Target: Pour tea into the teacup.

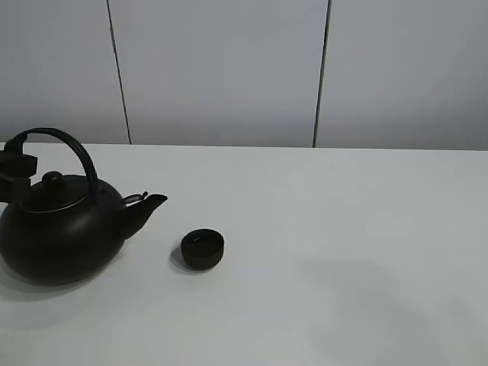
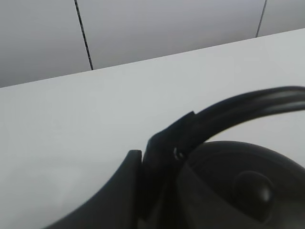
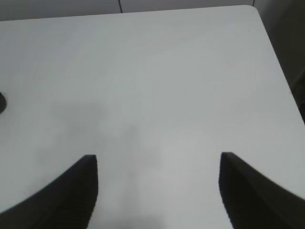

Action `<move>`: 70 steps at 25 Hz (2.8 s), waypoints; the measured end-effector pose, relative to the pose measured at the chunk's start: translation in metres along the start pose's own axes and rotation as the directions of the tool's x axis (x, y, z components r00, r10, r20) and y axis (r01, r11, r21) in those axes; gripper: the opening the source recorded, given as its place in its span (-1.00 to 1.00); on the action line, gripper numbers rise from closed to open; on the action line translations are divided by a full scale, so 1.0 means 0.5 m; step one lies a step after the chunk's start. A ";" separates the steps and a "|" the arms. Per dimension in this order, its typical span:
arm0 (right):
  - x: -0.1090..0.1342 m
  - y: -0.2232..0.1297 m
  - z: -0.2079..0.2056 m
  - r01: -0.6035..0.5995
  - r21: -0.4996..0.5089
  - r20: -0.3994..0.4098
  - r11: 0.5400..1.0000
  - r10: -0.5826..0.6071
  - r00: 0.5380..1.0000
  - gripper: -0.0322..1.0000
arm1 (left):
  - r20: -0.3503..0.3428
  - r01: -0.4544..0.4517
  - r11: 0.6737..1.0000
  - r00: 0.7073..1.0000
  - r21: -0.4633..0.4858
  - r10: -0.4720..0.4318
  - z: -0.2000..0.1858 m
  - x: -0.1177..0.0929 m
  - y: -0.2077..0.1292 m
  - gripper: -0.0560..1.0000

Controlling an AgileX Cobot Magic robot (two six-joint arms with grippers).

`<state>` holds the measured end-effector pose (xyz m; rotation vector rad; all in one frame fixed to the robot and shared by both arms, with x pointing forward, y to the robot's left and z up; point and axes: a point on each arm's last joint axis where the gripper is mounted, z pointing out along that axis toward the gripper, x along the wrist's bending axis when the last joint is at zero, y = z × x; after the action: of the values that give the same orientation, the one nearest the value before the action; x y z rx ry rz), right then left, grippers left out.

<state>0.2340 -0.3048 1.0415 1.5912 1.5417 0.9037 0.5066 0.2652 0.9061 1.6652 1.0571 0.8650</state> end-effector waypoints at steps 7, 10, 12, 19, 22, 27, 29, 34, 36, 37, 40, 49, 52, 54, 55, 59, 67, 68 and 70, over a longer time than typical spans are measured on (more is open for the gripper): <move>0.000 0.000 0.000 0.000 0.000 0.000 1.000 0.000 1.000 0.02 | -0.003 -0.057 0.998 0.998 0.003 0.057 0.000 0.000 -0.001 -0.69; 0.000 0.000 0.000 0.000 0.000 0.000 1.000 0.000 1.000 0.02 | -0.002 -0.081 0.997 0.997 0.009 0.081 0.000 0.000 -0.002 -0.69; 0.000 0.000 0.000 0.000 0.000 0.000 1.000 0.000 1.000 0.02 | -0.002 -0.099 0.995 0.995 0.019 0.099 -0.001 0.001 -0.004 -0.69; 0.000 0.000 0.000 0.000 0.000 0.000 1.000 0.000 1.000 0.02 | -0.004 -0.127 0.992 0.992 0.024 0.127 -0.001 0.001 -0.005 -0.69; 0.000 0.000 0.000 0.000 -0.001 0.000 1.000 0.000 1.000 0.02 | -0.004 -0.120 0.992 0.993 0.024 0.120 -0.001 0.001 -0.005 -0.69; 0.000 0.000 0.000 0.000 -0.001 0.000 1.000 0.000 1.000 0.02 | -0.006 -0.081 0.996 0.997 0.033 0.081 -0.002 0.000 -0.008 -0.64; 0.000 0.000 0.000 0.000 -0.001 0.000 1.000 0.000 1.000 0.02 | -0.011 -0.064 0.998 0.998 0.014 0.064 -0.007 -0.001 -0.007 -0.58; 0.000 0.000 0.000 0.000 -0.001 0.000 1.000 0.000 1.000 0.02 | -0.017 -0.042 0.999 0.999 -0.031 0.042 -0.021 -0.006 -0.006 -0.52; 0.000 0.000 0.000 0.000 -0.001 0.000 1.000 0.000 1.000 0.02 | -0.021 -0.035 0.999 0.999 -0.033 0.034 -0.028 -0.008 -0.010 -0.51; 0.000 0.000 0.000 0.000 -0.001 0.000 1.000 0.000 1.000 0.02 | -0.024 -0.029 0.999 0.999 -0.038 0.029 -0.032 -0.009 -0.011 -0.51; 0.000 0.000 0.000 0.000 -0.001 0.000 1.000 0.000 1.000 0.02 | -0.033 -0.010 0.999 0.999 -0.042 0.009 -0.048 -0.014 -0.021 -0.51; 0.000 0.000 0.000 0.000 -0.001 0.000 1.000 0.000 1.000 0.02 | -0.054 0.035 0.999 0.998 0.024 -0.034 -0.086 -0.027 -0.055 -0.40; 0.000 0.000 0.000 0.000 -0.001 0.000 1.000 0.000 1.000 0.02 | -0.073 0.052 0.998 0.996 0.048 -0.048 -0.096 -0.028 -0.064 -0.24; 0.000 0.000 0.000 0.000 -0.001 0.000 1.000 0.000 1.000 0.02 | -0.099 0.069 0.996 0.993 0.063 -0.062 -0.104 -0.027 -0.071 -0.19; 0.000 0.000 0.000 0.000 -0.001 0.000 1.000 0.000 1.000 0.02 | -0.115 0.078 0.995 0.991 0.067 -0.070 -0.106 -0.025 -0.073 -0.17; 0.000 0.000 0.000 0.000 -0.001 0.000 1.000 0.000 1.000 0.02 | -0.172 0.113 0.991 0.980 0.072 -0.100 -0.112 -0.017 -0.077 -0.15; 0.000 0.000 0.000 0.000 -0.001 0.000 1.000 0.000 1.000 0.02 | -0.284 0.172 0.984 0.947 0.055 -0.150 -0.115 0.003 -0.078 -0.15; 0.000 0.000 0.000 0.000 -0.001 0.000 1.000 0.000 1.000 0.02 | -0.291 0.173 0.984 0.944 0.048 -0.152 -0.113 0.007 -0.076 -0.15; 0.000 0.000 0.000 0.000 -0.001 0.000 1.000 0.000 1.000 0.02 | -0.301 0.167 0.986 0.941 0.022 -0.153 -0.103 0.019 -0.067 -0.15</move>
<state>0.2341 -0.3048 1.0415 1.5908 1.5413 0.9040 0.4557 0.2975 0.8902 1.4909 1.4095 1.0108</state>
